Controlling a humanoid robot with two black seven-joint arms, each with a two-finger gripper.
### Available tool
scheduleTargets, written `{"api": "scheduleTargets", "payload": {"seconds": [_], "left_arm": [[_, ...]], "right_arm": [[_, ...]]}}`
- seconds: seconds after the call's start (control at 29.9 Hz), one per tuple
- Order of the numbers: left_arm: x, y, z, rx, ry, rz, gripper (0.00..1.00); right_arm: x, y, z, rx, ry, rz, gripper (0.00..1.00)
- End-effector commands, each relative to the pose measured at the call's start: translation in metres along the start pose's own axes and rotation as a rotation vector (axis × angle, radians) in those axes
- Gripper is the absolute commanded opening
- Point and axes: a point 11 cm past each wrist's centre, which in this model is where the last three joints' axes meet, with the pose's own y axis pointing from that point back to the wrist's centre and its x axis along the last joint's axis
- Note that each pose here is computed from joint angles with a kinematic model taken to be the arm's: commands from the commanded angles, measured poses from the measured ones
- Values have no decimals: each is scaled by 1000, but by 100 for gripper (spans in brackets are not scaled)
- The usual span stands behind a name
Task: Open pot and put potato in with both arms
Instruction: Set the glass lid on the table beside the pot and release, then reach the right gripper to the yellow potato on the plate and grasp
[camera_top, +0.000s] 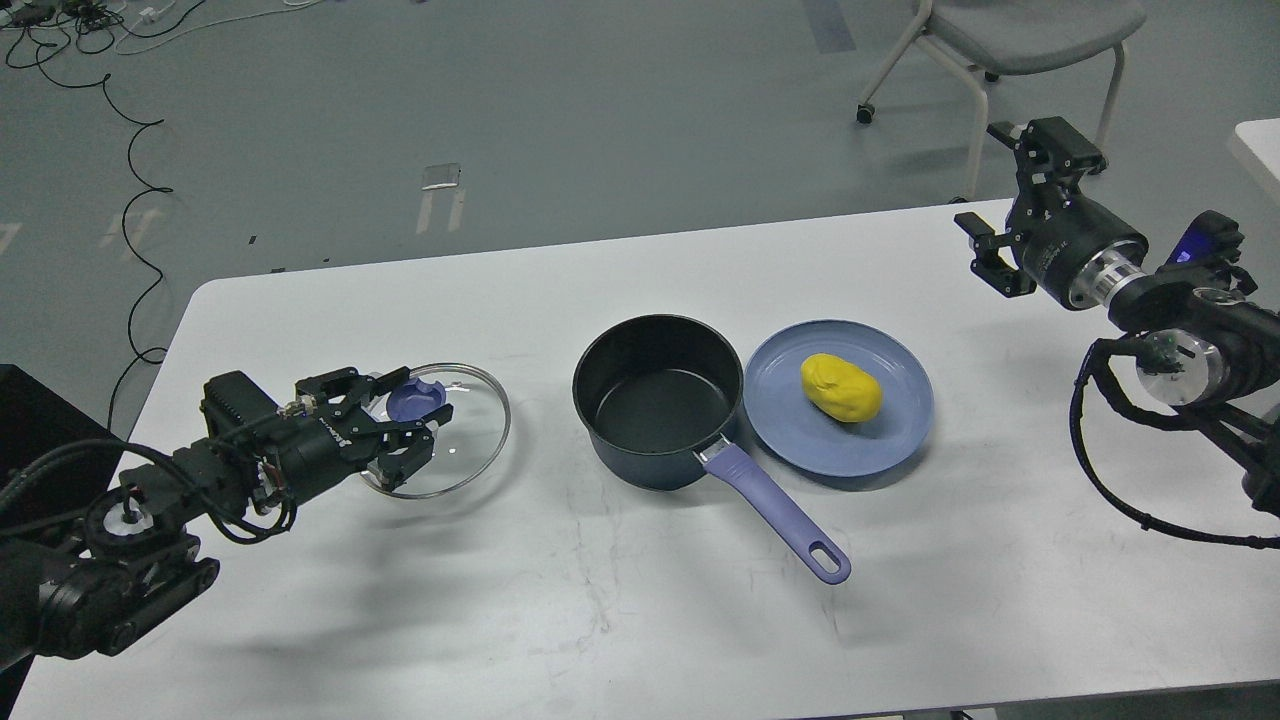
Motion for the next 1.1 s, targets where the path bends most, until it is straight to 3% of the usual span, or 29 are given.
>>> {"api": "scheduleTargets", "payload": {"seconds": [0.0,0.27,0.3,0.4,0.67,0.77,0.9,1.07], "left_arm": [[-6,0,3,-2,10,-8,66],[-12,5,-2,20,10,-22,70],[-12,4,-2,18,10,-21,73],[-12,4,-2,19,11,-21,97],[0,-2,-5,35,42,22,97],[31,-9,-16,80,115,125,98],[141,-18,-59,186,294,404,98],[224,-22,-74,122,632,484,98]], "right_arm": [[1,1,0,-1,1,2,100],[-1,0,1,-1,-3,-2,100],[-1,0,1,-1,-3,-2,100],[-2,0,2,-3,-4,-3,100],[0,0,-3,4,18,-4,100],[-9,-6,-10,7,122,-45,100],[-46,-18,-17,-16,457,-206,100],[-79,-16,-6,-42,736,-380,100]]}}
